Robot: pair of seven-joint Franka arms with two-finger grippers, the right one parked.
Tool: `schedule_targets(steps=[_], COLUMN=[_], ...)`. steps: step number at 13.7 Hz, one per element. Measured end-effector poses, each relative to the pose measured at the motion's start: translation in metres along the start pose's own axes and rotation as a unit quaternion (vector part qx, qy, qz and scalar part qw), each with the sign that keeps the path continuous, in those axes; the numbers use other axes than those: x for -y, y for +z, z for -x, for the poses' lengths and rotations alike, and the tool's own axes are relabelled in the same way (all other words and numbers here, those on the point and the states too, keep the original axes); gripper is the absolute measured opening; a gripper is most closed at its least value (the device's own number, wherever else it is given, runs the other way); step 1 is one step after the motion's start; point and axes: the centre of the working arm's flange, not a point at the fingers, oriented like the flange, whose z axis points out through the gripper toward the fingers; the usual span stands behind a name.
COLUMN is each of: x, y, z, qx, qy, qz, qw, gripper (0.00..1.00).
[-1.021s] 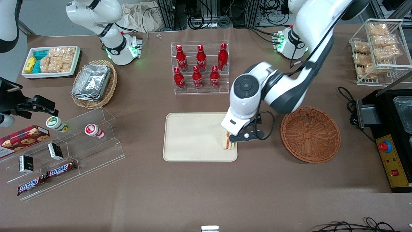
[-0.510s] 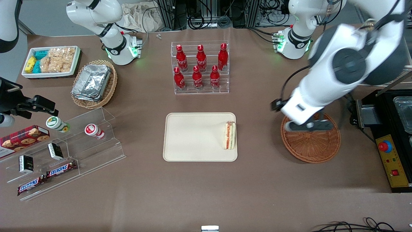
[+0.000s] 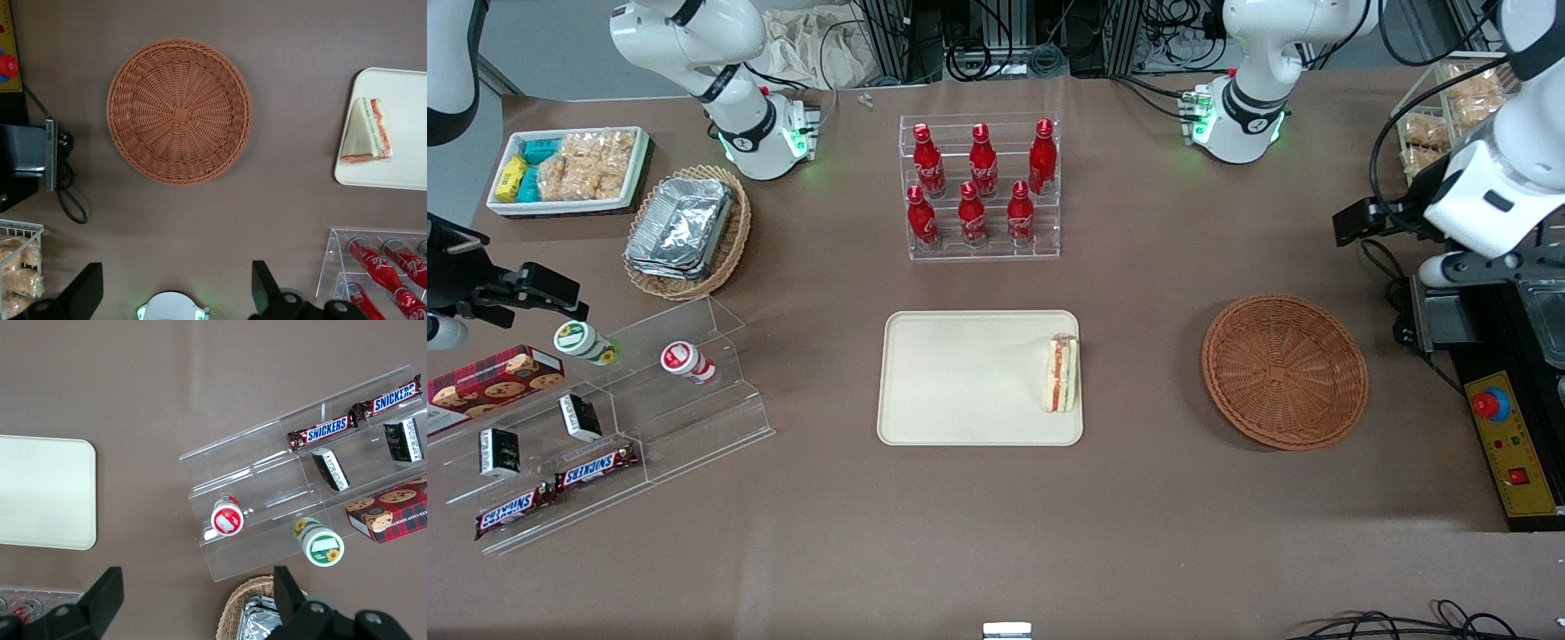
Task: Place sandwich from basket to tray
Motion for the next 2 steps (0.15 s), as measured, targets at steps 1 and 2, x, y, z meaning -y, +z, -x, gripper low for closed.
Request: schedule_targets(steps=[1,2], x=[0.0000,-0.0016], y=[0.0017,0.0034], z=[0.0006,0.0003], qx=[0.002,0.003], qy=[0.001,0.003], qz=[0.000,-0.001], qw=[1.0000,1.0000], gripper=[1.00,1.00])
